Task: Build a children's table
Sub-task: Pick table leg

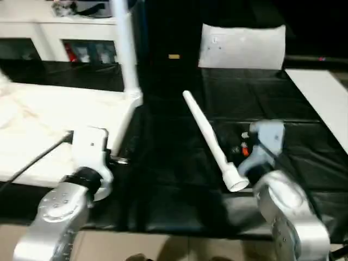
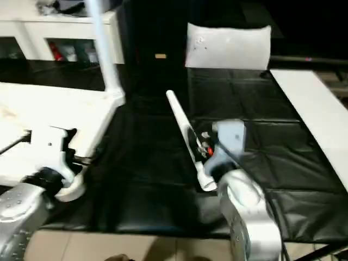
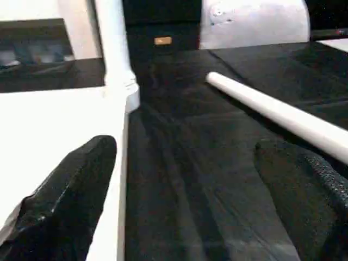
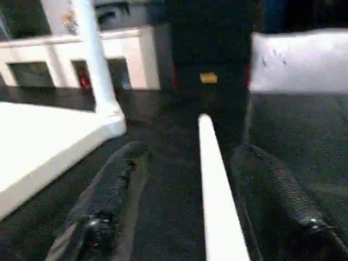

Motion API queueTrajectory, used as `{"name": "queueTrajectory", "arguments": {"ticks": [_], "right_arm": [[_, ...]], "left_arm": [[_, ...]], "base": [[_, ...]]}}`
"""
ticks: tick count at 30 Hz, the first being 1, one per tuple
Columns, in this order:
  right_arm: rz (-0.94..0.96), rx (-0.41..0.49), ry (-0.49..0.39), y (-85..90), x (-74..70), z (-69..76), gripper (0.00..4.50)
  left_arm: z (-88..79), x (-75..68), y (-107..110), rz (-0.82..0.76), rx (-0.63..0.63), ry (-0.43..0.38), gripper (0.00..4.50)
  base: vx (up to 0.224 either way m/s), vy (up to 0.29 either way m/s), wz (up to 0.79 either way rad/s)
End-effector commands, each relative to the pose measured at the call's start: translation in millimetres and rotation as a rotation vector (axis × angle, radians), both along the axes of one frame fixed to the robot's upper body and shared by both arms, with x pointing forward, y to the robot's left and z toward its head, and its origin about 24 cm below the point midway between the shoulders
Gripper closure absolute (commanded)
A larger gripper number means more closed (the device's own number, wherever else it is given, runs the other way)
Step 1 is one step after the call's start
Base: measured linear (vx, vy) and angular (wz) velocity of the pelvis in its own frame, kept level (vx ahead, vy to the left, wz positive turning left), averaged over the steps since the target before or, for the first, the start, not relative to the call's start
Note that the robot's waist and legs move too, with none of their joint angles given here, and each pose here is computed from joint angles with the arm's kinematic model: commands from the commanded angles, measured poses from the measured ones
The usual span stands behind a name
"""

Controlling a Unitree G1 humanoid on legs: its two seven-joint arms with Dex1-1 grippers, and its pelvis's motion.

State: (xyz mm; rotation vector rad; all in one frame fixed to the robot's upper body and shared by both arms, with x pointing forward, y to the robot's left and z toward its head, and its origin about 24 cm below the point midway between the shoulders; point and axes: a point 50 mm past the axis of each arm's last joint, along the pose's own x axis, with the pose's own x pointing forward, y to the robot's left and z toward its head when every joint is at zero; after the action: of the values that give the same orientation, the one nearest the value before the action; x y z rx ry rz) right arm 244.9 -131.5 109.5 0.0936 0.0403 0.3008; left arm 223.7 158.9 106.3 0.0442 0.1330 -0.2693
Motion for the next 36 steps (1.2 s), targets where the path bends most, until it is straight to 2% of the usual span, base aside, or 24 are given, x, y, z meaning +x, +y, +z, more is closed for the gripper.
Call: {"name": "queueTrajectory", "arguments": {"ticks": [1, 3, 6, 8, 10, 12, 13, 14, 17, 18, 20, 21, 22, 24, 28, 29, 33, 35, 36], "right_arm": [[-0.009, -0.023, -0.011, -4.5, 3.5, 4.6, 1.38], [-0.006, -0.042, -0.029, -3.2, 8.3, 10.7, 1.16], [0.010, -0.148, 0.054, -2.1, 25.6, 12.8, 0.96], [0.048, -0.214, 0.180, -0.9, 34.6, 5.9, 0.77], [0.137, -0.201, 0.262, 5.3, 48.2, 4.1, 0.68], [0.182, -0.231, 0.281, 9.3, 56.7, 3.6, 0.39], [0.182, -0.231, 0.281, 9.3, 56.7, 3.6, 0.39], [0.193, -0.219, 0.315, 12.1, 60.7, 1.9, 0.29], [0.243, -0.231, 0.435, 22.2, 72.2, -5.4, 0.29], [0.245, -0.261, 0.475, 23.9, 75.8, -7.9, 0.29], [0.240, -0.274, 0.496, 24.5, 79.4, -8.7, 0.29], [0.265, -0.309, 0.600, 29.4, 86.3, -16.1, 0.29], [0.265, -0.314, 0.646, 30.7, 87.8, -19.3, 0.29], [0.294, -0.259, 0.736, 36.8, 87.6, -25.2, 0.29], [0.289, -0.263, 0.755, 37.4, 89.0, -28.0, 0.29], [0.295, -0.267, 0.764, 38.4, 89.1, -30.0, 0.55], [0.340, -0.287, 0.789, 40.4, 86.3, -34.1, 0.68], [0.352, -0.300, 0.802, 40.4, 86.3, -34.8, 1.08], [0.354, -0.305, 0.805, 40.2, 86.3, -35.0, 1.10]], "left_arm": [[2.8, 2.1, -6, -0.007, 0.000, -0.011, 0.00], [3.1, 3.3, -8, -0.010, -0.004, -0.017, 0.00], [1.1, 4.1, -11, -0.051, 0.027, 0.003, 0.00], [1.4, 4.5, -13, -0.079, 0.033, 0.009, 0.00], [2.7, 2.9, -18, -0.159, 0.057, 0.023, 0.00], [2.8, 2.3, -19, -0.191, 0.064, 0.042, 0.00], [2.8, 2.3, -19, -0.191, 0.064, 0.042, 0.00], [3.0, 1.2, -20, -0.212, 0.061, 0.052, 0.00], [4.1, -6.2, -26, -0.324, 0.063, 0.090, 0.00], [4.0, -9.1, -28, -0.364, 0.080, 0.099, 0.00], [3.8, -11.0, -29, -0.388, 0.090, 0.107, 0.00], [3.4, -19.3, -32, -0.473, 0.115, 0.135, 0.00], [3.4, -22.1, -33, -0.495, 0.112, 0.147, 0.00], [3.6, -25.9, -35, -0.530, 0.109, 0.163, 0.00], [4.0, -26.9, -36, -0.541, 0.105, 0.167, 0.00], [4.0, -27.0, -37, -0.544, 0.104, 0.169, 0.00], [2.8, -26.4, -37, -0.552, 0.109, 0.177, 0.00], [3.0, -26.8, -36, -0.558, 0.111, 0.182, 0.00], [3.0, -26.9, -36, -0.559, 0.112, 0.183, 0.00]], "base": [[-0.052, 0.098, 0.08], [-0.054, 0.074, 0.01], [-0.038, 0.013, -0.03], [0.000, 0.000, 0.00], [0.000, 0.000, 0.00], [-0.007, -0.028, 0.00], [0.003, -0.063, 0.01], [0.003, -0.063, 0.01], [0.003, -0.020, 0.00], [0.000, 0.000, 0.00], [0.026, -0.019, -0.03], [0.000, 0.000, 0.00], [0.000, 0.000, 0.00], [0.000, 0.000, 0.00], [0.000, 0.000, 0.00], [0.000, 0.000, 0.00], [0.000, 0.000, 0.00], [0.000, 0.000, 0.00], [0.000, 0.000, 0.00]]}}
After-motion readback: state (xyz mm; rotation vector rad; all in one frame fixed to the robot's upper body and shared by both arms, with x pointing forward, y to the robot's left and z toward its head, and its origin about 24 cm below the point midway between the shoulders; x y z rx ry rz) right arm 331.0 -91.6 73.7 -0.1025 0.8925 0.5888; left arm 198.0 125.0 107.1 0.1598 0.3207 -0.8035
